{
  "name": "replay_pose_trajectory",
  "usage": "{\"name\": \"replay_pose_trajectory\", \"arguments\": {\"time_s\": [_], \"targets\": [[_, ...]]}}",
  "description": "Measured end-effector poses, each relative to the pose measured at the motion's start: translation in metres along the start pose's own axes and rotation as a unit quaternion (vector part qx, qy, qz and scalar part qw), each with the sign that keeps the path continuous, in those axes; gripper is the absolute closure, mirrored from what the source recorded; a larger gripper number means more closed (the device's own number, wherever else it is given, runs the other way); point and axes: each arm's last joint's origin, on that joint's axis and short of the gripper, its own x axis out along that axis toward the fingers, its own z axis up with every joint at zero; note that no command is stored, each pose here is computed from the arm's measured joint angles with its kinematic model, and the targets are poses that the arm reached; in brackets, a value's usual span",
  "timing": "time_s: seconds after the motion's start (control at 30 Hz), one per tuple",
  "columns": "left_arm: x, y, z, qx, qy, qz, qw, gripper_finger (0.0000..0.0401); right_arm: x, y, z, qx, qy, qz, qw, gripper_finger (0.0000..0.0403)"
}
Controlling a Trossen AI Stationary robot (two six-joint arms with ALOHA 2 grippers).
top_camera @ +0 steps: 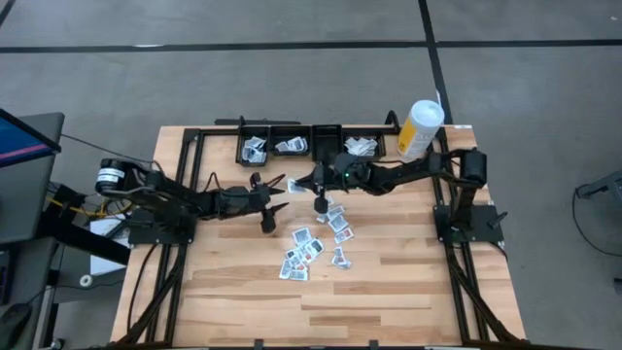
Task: Pick & Place First Aid Supplies
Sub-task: Put the black towelette pack into the middle left black bin
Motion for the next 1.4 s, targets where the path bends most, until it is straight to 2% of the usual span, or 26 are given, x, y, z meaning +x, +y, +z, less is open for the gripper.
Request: {"name": "replay_pose_trajectory", "arguments": {"time_s": [0.07, 0.13, 0.2, 0.27, 0.37, 0.47, 0.6, 0.83, 0.93, 1.07, 1.3, 1.4], "targets": [[0.004, 0.004, 0.0, -0.015, -0.015, 0.012, 1.0, 0.021, 0.0, 0.002, -0.001, -0.019, 0.009, 0.003, 1.0, 0.0388], [0.007, 0.011, 0.003, -0.081, -0.044, 0.022, 0.995, 0.021, 0.001, 0.005, -0.003, -0.037, 0.021, -0.001, 0.999, 0.0391], [0.01, 0.017, 0.007, -0.164, -0.073, 0.009, 0.984, 0.021, 0.001, 0.007, -0.004, -0.06, 0.033, -0.024, 0.997, 0.0393], [0.012, 0.022, 0.006, -0.219, -0.078, -0.007, 0.973, 0.021, 0.001, 0.01, -0.006, -0.083, 0.05, -0.052, 0.994, 0.0393], [0.014, 0.026, 0.005, -0.261, -0.079, -0.006, 0.962, 0.021, 0.001, 0.015, -0.006, -0.108, 0.068, -0.082, 0.988, 0.0392], [0.017, 0.028, 0.001, -0.284, -0.077, -0.001, 0.956, 0.021, 0.002, 0.022, -0.005, -0.131, 0.07, -0.081, 0.986, 0.0392], [0.02, 0.027, 0.0, -0.289, -0.076, -0.001, 0.954, 0.021, 0.002, 0.031, -0.004, -0.153, 0.069, -0.07, 0.983, 0.0393], [0.034, 0.025, -0.002, -0.286, -0.067, 0.002, 0.956, 0.021, 0.002, 0.033, -0.005, -0.154, 0.071, -0.068, 0.983, 0.0392], [0.037, 0.024, -0.003, -0.272, -0.062, -0.002, 0.96, 0.0222, 0.002, 0.033, -0.006, -0.153, 0.077, -0.066, 0.983, 0.0391], [0.037, 0.023, -0.003, -0.262, -0.06, -0.008, 0.963, 0.0269, 0.002, 0.033, -0.007, -0.146, 0.081, -0.064, 0.984, 0.0381], [0.037, 0.024, -0.002, -0.227, -0.061, -0.002, 0.972, 0.0387, 0.002, 0.032, -0.006, -0.136, 0.082, -0.078, 0.984, 0.033], [0.037, 0.024, -0.002, -0.217, -0.063, 0.003, 0.974, 0.0393, 0.001, 0.032, -0.008, -0.137, 0.094, -0.084, 0.983, 0.03]]}}
